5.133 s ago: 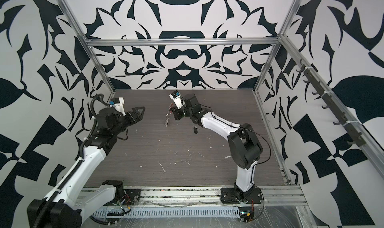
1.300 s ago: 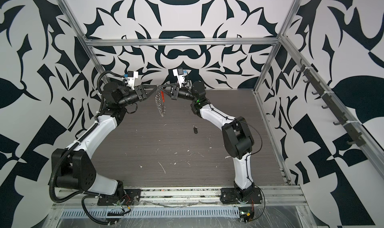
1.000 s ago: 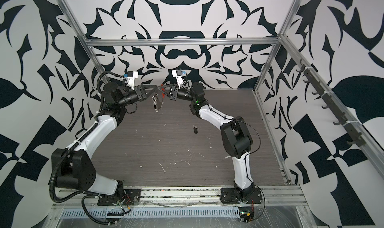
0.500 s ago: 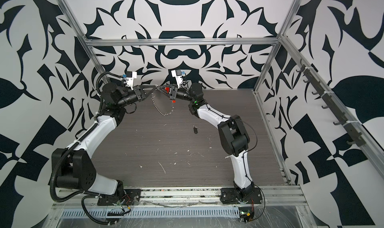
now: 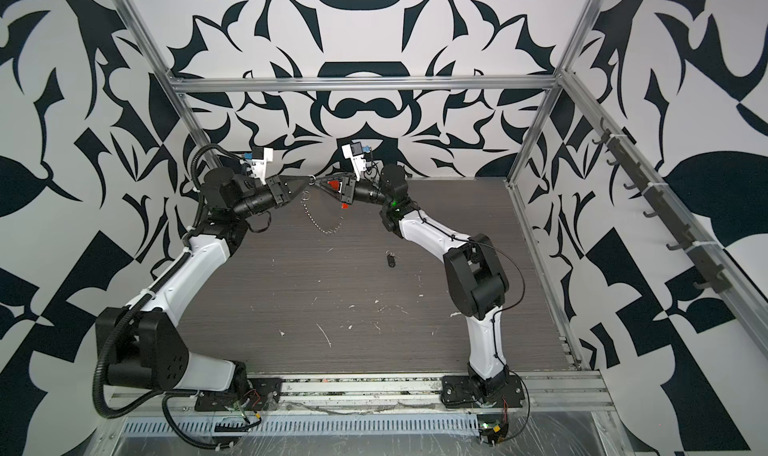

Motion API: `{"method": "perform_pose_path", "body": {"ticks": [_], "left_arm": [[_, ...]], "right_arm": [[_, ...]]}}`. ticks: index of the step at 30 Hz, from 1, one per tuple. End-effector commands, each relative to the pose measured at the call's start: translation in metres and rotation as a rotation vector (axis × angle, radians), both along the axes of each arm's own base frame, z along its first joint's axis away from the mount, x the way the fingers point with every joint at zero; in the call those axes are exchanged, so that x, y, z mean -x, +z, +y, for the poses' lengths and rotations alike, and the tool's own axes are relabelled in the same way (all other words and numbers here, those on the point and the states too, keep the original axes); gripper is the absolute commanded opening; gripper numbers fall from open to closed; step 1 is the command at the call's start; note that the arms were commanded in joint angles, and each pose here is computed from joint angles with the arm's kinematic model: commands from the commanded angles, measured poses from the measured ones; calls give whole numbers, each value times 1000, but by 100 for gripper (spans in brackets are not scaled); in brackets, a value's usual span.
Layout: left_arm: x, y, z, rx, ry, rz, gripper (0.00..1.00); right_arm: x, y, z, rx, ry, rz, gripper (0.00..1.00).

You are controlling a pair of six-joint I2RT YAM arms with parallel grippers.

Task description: Put the keys on the keyring

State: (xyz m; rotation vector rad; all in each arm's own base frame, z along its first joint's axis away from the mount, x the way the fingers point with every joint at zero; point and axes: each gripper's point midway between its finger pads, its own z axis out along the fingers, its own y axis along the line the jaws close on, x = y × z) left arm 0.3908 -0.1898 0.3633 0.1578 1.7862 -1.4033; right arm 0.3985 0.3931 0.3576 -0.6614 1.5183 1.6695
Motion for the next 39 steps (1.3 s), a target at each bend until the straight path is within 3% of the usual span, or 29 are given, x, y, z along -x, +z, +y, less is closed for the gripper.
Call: {"method": "perform_pose_path", "body": {"ticks": [1, 6, 13, 15, 22, 28, 39], "left_arm": [[13, 11, 3, -40, 16, -55, 0], [16, 6, 11, -115, 88, -52, 0], [8, -8, 51, -236, 446, -19, 0], [7, -12, 56, -243, 487, -6, 0], [7, -30, 45, -263, 462, 30, 0], [19, -31, 25, -239, 333, -11, 0], [36, -26, 6, -254, 177, -37, 0]], "right_arm": [[7, 22, -23, 26, -50, -95, 36], [7, 6, -27, 207, -97, -120, 37], [2, -16, -5, 314, -86, -39, 35], [10, -29, 10, 340, -58, -39, 35], [13, -35, 28, 330, -11, -31, 35], [19, -13, 19, 288, 33, -61, 35], [21, 35, 11, 33, 203, -14, 36]]}}
